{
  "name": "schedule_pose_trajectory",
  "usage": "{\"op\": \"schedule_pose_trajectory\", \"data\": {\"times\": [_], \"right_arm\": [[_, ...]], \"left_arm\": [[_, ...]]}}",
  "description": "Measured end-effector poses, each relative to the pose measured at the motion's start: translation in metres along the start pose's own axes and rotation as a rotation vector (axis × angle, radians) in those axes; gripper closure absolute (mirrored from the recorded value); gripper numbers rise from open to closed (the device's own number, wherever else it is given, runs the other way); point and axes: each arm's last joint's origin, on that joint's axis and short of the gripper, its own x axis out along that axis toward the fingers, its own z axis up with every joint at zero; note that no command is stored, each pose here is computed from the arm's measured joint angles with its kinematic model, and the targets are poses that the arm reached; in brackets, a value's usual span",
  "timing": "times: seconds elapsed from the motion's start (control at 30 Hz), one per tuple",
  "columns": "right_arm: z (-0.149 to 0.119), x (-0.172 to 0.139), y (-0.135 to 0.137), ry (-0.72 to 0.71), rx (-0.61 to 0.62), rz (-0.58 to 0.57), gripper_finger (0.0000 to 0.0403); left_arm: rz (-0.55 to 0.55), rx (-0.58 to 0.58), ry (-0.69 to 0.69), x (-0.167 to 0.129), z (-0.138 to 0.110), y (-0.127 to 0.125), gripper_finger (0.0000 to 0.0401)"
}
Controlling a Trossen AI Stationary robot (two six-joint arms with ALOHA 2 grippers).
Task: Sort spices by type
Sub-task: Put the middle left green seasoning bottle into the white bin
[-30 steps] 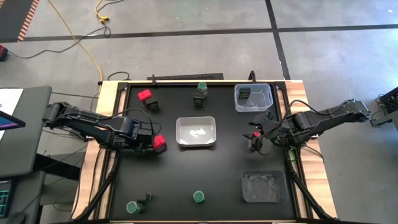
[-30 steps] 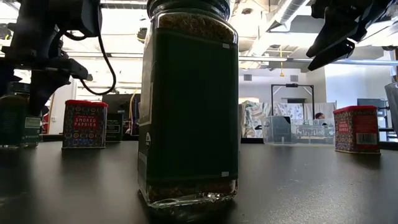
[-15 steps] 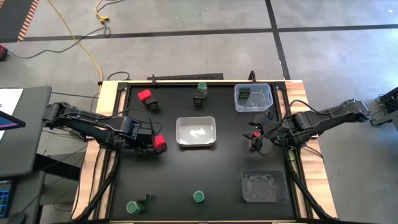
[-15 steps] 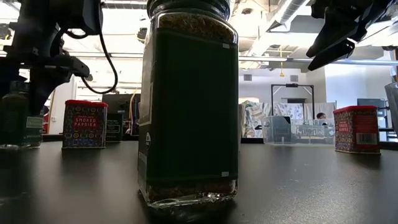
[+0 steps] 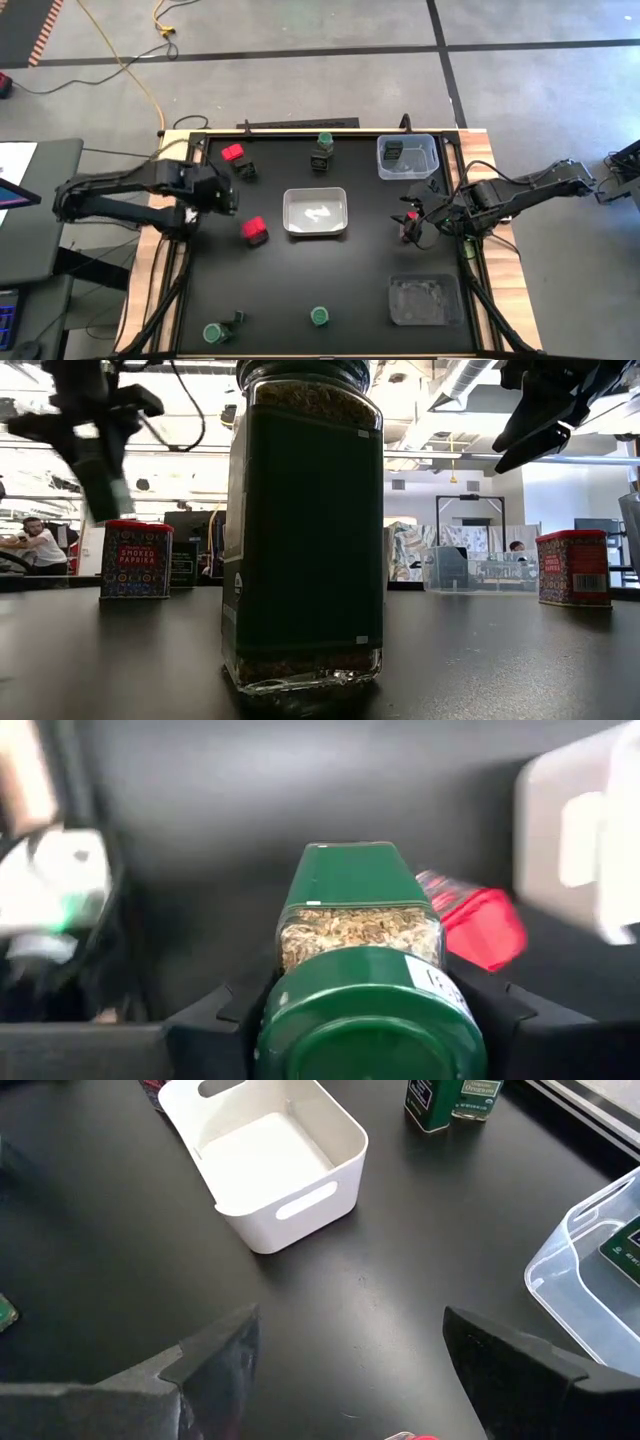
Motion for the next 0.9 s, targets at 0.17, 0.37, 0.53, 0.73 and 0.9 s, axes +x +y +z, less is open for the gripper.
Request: {"op": "schedule_pose_trajectory", "data": {"times": [0.17, 0.37, 0.53, 0.73, 0.9], "right_arm": [[0.0, 0.0, 0.0, -0.002, 0.0, 0.0, 0.0062], [0.0, 0.0, 0.0, -0.002, 0.0, -0.001, 0.0062], [0.002, 0.0, 0.001, -0.016, 0.009, 0.005, 0.0062], [0.003, 0.0, 0.002, -0.03, 0.037, 0.015, 0.0062], [0.003, 0.0, 0.002, -0.03, 0.073, 0.015, 0.0062]], "left_arm": [[-0.153, 0.191, -0.118, 0.003, 0.037, -0.021, 0.0206], [-0.24, 0.47, -0.165, 0.004, 0.091, -0.062, 0.0206], [-0.208, 0.817, -0.168, 0.004, 0.124, -0.109, 0.0206], [-0.196, 1.126, -0.091, 0.008, 0.127, -0.163, 0.0206], [-0.205, 1.312, -0.02, 0.02, 0.105, -0.197, 0.0206]]}}
